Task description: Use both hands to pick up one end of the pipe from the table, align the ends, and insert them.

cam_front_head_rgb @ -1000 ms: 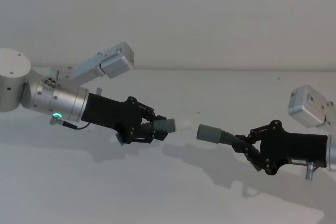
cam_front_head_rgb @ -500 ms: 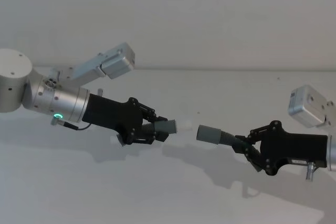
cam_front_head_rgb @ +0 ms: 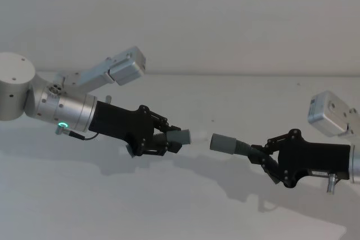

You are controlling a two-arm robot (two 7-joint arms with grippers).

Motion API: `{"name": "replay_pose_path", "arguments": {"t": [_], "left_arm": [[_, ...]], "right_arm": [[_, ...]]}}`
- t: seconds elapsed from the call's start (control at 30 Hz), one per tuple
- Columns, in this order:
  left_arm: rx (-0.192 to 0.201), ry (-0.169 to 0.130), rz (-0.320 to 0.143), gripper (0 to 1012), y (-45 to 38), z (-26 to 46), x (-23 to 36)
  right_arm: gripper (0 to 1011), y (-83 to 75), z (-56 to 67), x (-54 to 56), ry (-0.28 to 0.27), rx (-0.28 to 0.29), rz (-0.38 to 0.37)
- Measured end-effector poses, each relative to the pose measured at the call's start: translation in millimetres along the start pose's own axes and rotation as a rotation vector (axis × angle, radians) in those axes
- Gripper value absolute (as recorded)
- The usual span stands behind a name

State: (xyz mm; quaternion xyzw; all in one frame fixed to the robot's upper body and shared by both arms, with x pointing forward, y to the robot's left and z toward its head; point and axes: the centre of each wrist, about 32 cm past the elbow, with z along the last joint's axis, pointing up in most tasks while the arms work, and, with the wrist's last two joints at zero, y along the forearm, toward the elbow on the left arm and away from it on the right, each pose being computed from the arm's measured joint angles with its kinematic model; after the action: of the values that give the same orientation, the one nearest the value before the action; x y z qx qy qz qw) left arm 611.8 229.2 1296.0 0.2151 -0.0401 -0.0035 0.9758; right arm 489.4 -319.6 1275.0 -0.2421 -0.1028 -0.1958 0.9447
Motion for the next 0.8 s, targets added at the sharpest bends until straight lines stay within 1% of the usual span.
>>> {"name": "replay_pose_path", "arguments": {"t": [0.8], "left_arm": [[0.005, -0.007, -0.013, 371, -4.9, 3.1, -1.3]], "right_arm": [[114, -0.1, 3.8, -4.3, -0.008, 0.006, -0.008]]}}
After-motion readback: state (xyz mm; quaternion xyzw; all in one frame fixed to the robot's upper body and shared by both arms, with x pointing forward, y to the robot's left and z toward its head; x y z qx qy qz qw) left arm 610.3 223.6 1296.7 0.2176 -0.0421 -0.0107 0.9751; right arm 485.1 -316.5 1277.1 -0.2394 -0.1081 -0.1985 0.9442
